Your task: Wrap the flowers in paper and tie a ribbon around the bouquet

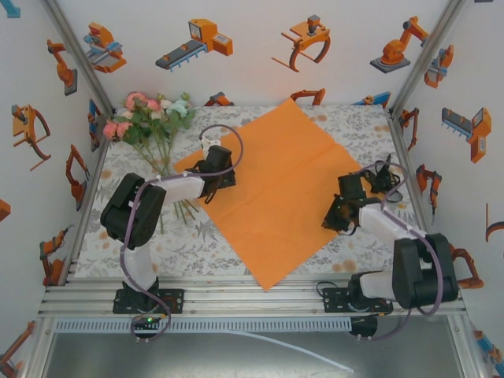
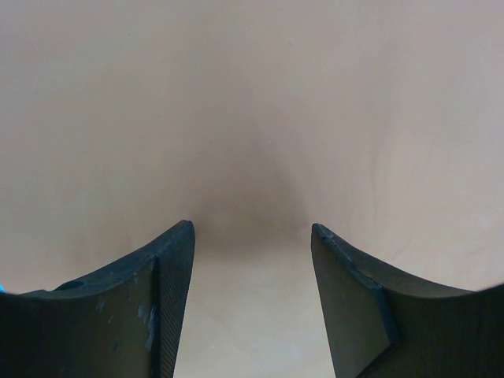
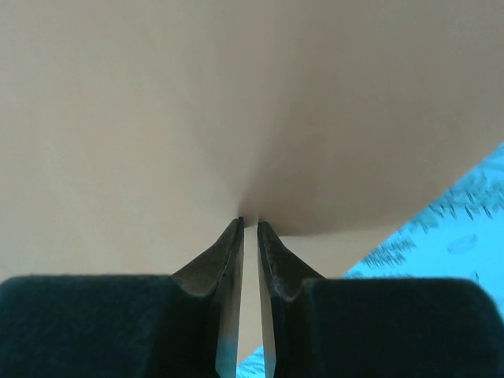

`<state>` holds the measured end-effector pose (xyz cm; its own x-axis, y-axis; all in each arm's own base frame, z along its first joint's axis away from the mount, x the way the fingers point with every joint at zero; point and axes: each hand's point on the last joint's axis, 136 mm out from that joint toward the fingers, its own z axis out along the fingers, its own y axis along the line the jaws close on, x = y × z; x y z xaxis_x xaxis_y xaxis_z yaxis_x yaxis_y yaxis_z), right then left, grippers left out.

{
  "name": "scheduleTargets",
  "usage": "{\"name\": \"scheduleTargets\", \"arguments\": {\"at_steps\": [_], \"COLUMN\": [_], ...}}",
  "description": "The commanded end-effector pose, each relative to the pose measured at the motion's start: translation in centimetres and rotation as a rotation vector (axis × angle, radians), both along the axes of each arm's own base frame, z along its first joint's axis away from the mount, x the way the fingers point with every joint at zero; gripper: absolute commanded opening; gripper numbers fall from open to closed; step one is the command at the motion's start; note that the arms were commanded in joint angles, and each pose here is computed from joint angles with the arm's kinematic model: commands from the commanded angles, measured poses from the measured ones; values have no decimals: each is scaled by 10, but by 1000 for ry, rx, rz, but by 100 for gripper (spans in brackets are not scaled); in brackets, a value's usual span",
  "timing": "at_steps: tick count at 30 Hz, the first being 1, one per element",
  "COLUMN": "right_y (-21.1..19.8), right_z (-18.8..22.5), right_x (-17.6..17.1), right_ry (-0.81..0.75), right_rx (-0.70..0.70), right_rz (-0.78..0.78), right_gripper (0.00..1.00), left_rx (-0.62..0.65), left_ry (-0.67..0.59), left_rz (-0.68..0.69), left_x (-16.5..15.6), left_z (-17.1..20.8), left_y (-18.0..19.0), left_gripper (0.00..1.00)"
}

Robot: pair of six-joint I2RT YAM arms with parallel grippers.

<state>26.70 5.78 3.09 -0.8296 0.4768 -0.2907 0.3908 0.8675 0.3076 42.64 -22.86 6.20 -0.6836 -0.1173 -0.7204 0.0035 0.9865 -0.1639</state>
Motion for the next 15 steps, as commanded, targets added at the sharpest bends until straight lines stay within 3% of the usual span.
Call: {"name": "scheduleTargets", "arguments": {"at_steps": [1, 7, 11, 15], "right_y": [-18, -23, -30, -33], "right_z": [18, 41, 26, 8], "right_x": [4, 40, 66, 91], "right_ry": [-25, -88, -43, 1], "right_rx": [-93, -156, -216, -214], "right_rz": [-39, -28, -4, 20], "right_gripper": [21, 25, 25, 25], "left_rx": [-26, 24, 113, 90], "left_ry": [-1, -40, 9, 24], "left_rz": [-76, -18, 110, 143], "left_x": [3, 8, 6, 0], "left_z": [1, 17, 0, -18], "left_y": [-15, 0, 27, 34], "left_gripper": [58, 59, 58, 57]}}
